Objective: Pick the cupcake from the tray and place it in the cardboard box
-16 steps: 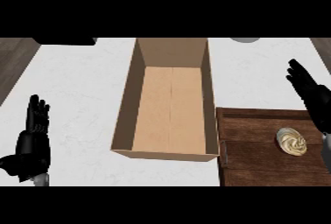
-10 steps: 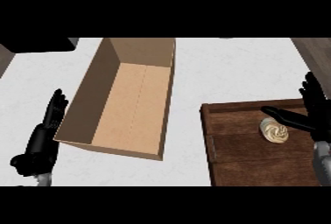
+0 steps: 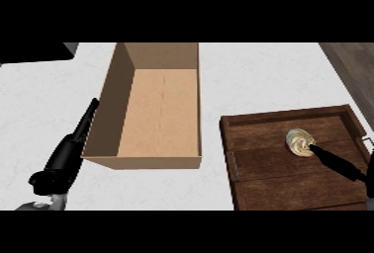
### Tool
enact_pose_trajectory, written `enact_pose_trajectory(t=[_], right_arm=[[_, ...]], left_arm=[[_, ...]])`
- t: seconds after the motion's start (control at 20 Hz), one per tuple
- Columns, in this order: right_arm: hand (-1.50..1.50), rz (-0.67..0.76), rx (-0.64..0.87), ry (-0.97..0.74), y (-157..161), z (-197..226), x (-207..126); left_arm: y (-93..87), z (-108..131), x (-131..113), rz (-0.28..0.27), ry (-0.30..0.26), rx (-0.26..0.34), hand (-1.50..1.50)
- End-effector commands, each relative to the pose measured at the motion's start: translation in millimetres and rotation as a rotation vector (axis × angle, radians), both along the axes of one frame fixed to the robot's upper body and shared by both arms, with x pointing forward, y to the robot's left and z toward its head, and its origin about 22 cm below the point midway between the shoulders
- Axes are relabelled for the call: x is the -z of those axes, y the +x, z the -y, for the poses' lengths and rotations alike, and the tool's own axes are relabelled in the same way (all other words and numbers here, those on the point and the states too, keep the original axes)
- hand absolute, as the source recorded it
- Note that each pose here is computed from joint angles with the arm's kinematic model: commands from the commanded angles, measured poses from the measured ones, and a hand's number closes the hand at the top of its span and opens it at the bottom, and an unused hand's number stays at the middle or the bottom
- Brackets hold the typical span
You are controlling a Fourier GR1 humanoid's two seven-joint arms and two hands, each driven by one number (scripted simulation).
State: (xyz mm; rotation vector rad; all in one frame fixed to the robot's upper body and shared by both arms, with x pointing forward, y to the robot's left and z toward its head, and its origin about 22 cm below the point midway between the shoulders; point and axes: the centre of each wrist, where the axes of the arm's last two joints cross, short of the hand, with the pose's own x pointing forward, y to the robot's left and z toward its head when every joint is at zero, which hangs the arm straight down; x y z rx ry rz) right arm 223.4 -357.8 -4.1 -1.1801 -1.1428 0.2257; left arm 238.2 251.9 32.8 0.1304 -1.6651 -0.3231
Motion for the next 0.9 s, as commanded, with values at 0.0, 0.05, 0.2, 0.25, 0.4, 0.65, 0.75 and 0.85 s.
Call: enact_pose_trajectory(t=[0.0,0.05,0.2,0.25,0.4,0.65,0.75,0.85], right_arm=[[-1.50,-0.057,0.029,-0.218,-24,-11,11],[-1.50,-0.070,0.031,-0.205,-22,-23,7],[-1.50,-0.147,0.082,-0.261,-23,-30,-15],[-1.50,-0.157,0.081,-0.223,-19,-46,-23],[-1.50,-0.240,0.069,-0.153,-20,-83,-49],[-1.50,-0.365,0.079,-0.056,-25,-134,-97],[-1.50,-0.377,0.128,-0.050,-18,-133,-122],[-1.50,-0.377,0.149,-0.015,-17,-149,-130]], left_arm=[[2.1,13,7,-0.069,0.006,0.097,0.00],[7.4,15,-1,-0.057,0.002,0.093,0.00],[12.7,28,-8,-0.059,0.003,0.095,0.00],[11.4,16,-1,-0.075,-0.012,0.094,0.00],[20.1,25,-7,-0.080,0.013,0.130,0.00],[25.0,25,-7,-0.086,0.006,0.160,0.00],[34.5,28,-20,-0.082,0.004,0.158,0.00],[35.2,47,-6,-0.072,-0.012,0.166,0.00]])
